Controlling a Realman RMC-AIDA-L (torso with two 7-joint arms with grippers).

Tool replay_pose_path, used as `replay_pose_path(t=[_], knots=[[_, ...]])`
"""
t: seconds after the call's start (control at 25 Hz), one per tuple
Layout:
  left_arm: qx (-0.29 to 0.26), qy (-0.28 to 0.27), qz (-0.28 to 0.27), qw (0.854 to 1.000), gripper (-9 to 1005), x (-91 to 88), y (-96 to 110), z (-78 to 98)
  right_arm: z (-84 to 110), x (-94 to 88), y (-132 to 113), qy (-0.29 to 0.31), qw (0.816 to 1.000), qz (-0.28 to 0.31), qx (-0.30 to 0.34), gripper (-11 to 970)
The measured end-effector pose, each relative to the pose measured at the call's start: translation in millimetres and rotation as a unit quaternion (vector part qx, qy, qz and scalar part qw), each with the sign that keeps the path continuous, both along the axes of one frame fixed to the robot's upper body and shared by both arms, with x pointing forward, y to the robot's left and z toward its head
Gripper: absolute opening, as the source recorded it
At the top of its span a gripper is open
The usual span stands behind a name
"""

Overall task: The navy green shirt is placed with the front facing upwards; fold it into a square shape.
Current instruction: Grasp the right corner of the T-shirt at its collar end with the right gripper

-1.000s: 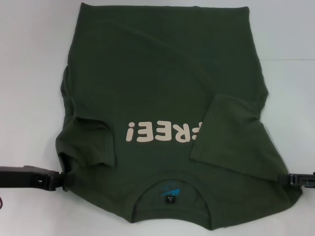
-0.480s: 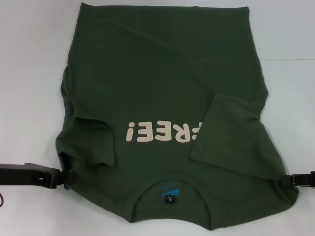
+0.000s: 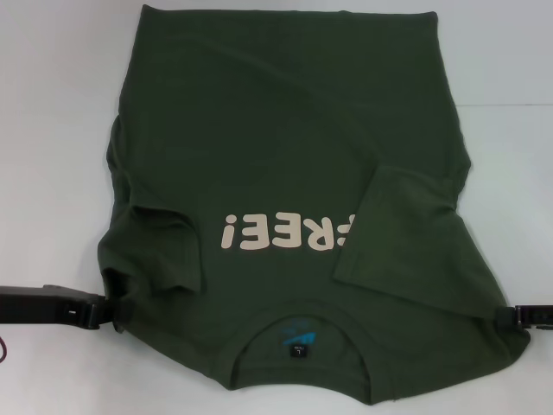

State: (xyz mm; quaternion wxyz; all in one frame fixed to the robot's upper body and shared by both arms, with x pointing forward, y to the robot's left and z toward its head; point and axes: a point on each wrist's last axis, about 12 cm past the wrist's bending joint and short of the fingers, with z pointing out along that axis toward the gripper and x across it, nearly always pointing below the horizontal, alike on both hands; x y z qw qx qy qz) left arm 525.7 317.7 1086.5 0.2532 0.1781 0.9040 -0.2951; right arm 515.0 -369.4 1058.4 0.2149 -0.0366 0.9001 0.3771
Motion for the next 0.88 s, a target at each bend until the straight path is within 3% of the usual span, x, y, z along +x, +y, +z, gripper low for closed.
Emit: replay_pose_path(t=[0.32, 0.88], knots=[[0.000, -0.002, -0.001, 1.000, 48, 1.9, -1.2, 1.3, 1.0, -2.2, -5.8, 0.007, 1.000, -0.005, -0.003, 529], [0.001, -0.004, -0.001, 1.000, 48, 3.8, -1.5, 2.6, -0.8, -6.0, -11.1, 0.016, 1.000, -0.016, -0.007, 524]])
